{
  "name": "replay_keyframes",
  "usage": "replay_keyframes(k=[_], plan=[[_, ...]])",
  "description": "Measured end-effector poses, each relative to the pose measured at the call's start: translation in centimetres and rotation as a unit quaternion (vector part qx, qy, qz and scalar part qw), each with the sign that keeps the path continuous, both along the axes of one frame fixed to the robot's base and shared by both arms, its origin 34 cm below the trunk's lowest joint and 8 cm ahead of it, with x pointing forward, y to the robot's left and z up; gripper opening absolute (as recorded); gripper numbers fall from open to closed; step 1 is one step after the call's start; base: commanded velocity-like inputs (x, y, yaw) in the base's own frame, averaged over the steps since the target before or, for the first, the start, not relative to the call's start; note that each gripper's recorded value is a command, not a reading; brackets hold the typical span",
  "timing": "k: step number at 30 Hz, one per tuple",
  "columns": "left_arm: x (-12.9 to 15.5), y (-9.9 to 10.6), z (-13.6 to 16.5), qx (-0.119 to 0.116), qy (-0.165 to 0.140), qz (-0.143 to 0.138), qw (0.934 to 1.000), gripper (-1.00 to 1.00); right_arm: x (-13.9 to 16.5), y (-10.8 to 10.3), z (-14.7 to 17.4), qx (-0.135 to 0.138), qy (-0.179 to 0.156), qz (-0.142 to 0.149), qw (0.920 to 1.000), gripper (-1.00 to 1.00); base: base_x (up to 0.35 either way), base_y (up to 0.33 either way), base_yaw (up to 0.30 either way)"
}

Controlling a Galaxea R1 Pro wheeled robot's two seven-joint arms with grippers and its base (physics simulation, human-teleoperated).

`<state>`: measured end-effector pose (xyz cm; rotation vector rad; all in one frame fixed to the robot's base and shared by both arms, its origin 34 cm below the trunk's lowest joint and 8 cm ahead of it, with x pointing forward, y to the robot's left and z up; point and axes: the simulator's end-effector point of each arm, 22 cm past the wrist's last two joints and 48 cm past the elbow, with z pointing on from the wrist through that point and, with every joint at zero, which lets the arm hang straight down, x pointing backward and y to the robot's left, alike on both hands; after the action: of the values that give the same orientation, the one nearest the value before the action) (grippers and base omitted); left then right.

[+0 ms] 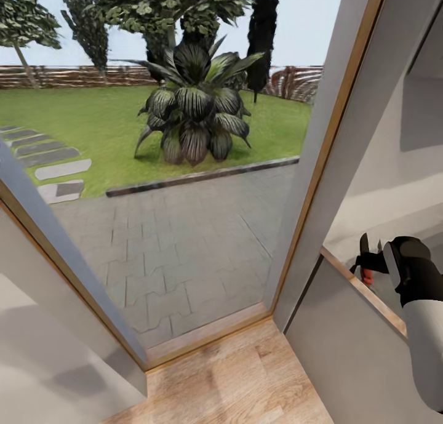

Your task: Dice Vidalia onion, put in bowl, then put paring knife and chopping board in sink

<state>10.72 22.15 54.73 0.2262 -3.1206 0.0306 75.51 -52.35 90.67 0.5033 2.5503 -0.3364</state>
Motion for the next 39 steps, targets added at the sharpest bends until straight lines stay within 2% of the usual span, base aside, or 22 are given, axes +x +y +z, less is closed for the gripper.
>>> replay_keyframes(k=[9,39], plan=[[0.5,0.0,0.0,0.000,-0.006,-0.001,1.0000,1.00,-0.5,-0.1,0.0,-0.001,0.007,-0.001,1.0000,-1.00,0.000,0.000,0.000],[2.3,-0.1,-0.1,-0.001,-0.030,0.000,0.9995,1.00,-0.4,-0.1,3.0,-0.001,-0.017,-0.001,0.9999,-1.00,0.000,0.000,0.000]])
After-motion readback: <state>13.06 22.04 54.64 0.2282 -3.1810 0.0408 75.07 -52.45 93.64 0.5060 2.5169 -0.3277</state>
